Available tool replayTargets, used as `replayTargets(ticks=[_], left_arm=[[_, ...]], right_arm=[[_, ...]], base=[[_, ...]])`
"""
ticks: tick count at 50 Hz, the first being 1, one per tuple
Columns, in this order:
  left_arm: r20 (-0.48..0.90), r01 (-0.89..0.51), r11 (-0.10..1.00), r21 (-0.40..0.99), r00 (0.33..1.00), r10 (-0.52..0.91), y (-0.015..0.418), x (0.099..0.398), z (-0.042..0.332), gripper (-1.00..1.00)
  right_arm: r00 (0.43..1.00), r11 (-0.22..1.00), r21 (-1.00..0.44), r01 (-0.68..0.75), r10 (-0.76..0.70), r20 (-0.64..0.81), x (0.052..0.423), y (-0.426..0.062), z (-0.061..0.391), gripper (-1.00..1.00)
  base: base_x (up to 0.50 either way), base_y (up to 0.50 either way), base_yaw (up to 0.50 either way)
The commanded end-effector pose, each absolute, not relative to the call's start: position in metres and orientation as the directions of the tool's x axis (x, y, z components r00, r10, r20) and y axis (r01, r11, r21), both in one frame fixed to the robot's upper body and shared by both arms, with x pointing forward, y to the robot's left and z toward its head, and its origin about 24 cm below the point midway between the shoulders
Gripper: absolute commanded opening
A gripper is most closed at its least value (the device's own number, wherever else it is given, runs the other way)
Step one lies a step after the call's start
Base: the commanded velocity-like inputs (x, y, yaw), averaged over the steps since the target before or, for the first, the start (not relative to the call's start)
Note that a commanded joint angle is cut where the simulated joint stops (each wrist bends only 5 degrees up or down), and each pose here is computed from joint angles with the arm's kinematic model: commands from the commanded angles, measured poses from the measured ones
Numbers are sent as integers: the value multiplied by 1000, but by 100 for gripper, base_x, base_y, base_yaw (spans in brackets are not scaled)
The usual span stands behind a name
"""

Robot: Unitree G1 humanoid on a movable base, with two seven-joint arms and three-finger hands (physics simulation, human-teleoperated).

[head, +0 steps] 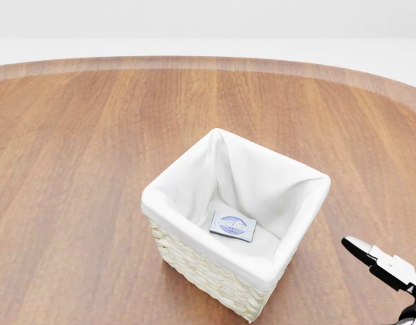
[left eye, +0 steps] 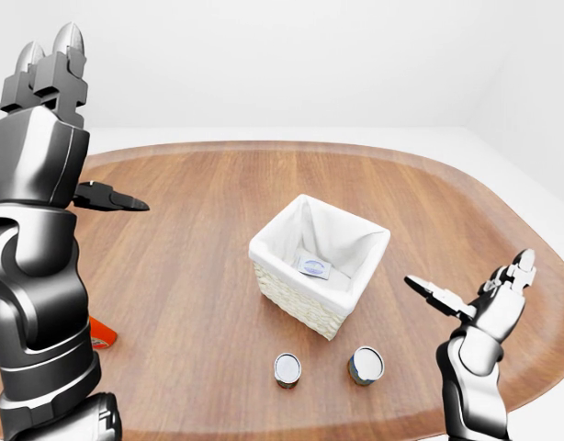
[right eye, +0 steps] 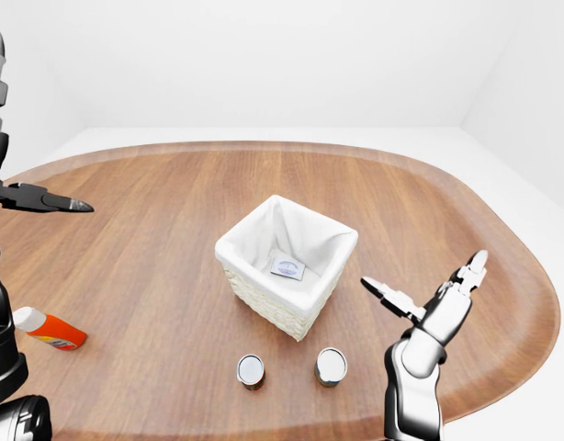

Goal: Pick up the alphabet soup and the cream cheese box, and put them in the basket.

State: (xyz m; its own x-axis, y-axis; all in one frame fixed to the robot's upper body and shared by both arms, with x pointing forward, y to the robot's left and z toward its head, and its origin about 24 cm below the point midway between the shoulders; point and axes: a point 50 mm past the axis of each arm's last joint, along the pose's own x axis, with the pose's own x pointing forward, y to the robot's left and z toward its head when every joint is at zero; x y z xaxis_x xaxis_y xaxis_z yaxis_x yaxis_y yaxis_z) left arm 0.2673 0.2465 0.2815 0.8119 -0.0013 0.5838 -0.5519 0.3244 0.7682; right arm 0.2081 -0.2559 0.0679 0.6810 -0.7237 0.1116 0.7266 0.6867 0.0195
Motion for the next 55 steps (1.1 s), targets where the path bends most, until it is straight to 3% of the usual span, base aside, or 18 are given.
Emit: replayTargets(ticks=[1,5,17,33,40,47,55], left_arm=[[571,-540,327,776,821,0,248,268,283,100],[568,-534,333,777,823,-3,249,269,283,100],[561,-527,340,779,828,-3,249,271,281,100],[556,-524,336,783,831,1,249,273,280,100],[552,-522,335,785,834,6,250,274,279,100],[551,-521,333,786,834,6,250,275,279,100],[551,-523,333,784,834,12,250,276,278,100]], right_arm=[[738,737,-64,673,-662,133,203,-252,68,100],[778,772,-109,627,-613,137,206,-245,69,100],[828,814,-158,560,-538,159,202,-238,73,100],[854,851,-142,506,-472,219,187,-238,78,100],[901,878,-207,431,-409,142,186,-235,62,100],[896,849,-289,443,-418,149,175,-241,65,100],[946,878,-356,321,-315,76,170,-234,57,100]], base=[[0,0,0],[0,0,0],[0,0,0],[0,0,0],[0,0,0],[0,0,0],[0,0,0]])
